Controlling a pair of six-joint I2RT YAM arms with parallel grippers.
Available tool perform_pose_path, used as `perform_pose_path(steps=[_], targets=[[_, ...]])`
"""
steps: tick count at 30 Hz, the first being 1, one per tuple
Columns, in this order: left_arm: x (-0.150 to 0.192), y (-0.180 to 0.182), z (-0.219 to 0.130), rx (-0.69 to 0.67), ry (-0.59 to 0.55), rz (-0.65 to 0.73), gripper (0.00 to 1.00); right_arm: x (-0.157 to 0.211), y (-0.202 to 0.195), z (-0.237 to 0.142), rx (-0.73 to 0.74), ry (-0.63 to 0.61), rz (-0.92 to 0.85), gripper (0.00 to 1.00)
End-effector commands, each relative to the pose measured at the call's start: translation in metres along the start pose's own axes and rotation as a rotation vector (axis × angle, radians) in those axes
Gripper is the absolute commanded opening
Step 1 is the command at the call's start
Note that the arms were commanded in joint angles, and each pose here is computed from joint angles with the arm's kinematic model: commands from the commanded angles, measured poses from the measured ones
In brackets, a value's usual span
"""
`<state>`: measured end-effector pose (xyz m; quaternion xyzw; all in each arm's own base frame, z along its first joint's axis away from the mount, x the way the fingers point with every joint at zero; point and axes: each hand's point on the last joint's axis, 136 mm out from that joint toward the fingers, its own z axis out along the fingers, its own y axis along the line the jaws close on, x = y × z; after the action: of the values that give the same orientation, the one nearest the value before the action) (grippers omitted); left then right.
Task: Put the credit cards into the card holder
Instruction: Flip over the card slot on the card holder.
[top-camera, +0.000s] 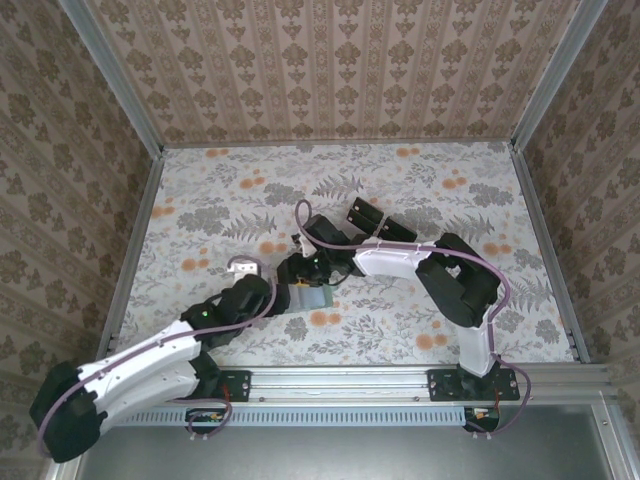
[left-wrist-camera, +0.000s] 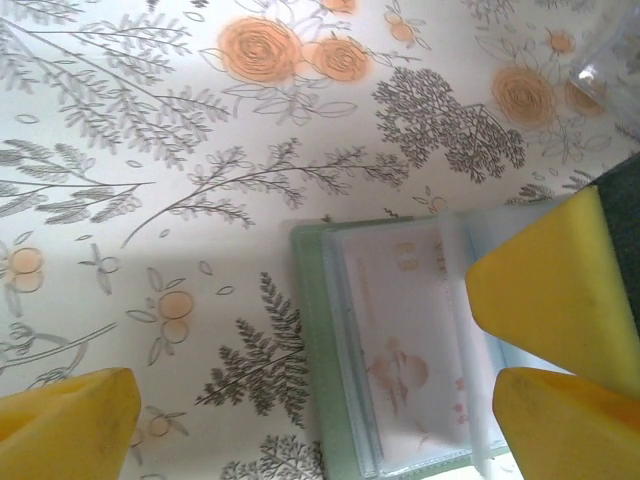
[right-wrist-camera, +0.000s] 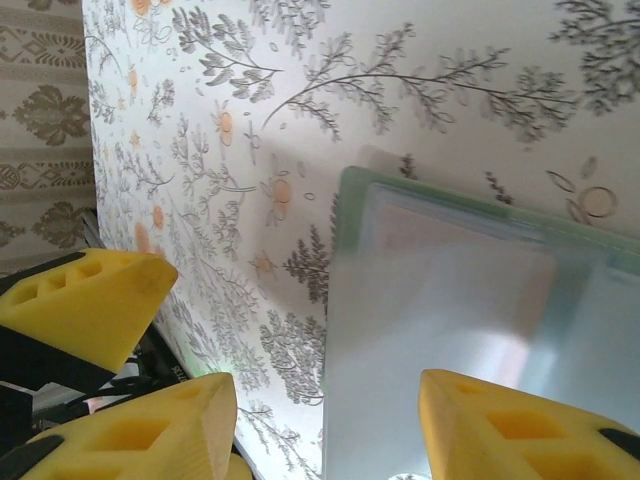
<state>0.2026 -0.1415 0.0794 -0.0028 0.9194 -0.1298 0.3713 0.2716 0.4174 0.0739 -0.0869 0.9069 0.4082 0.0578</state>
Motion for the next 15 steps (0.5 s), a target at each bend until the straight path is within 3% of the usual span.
perform_pose_path(steps=[1,15], targets=[[0.005,0.021,-0.005,-0.064,-0.005,-0.048,1.0,0.007,-0.007,0.01,0.052,0.045,-0.006,0.53],[0.002,0.026,-0.007,-0.049,-0.012,-0.096,1.0,0.005,-0.015,0.036,0.105,0.137,-0.015,0.52]])
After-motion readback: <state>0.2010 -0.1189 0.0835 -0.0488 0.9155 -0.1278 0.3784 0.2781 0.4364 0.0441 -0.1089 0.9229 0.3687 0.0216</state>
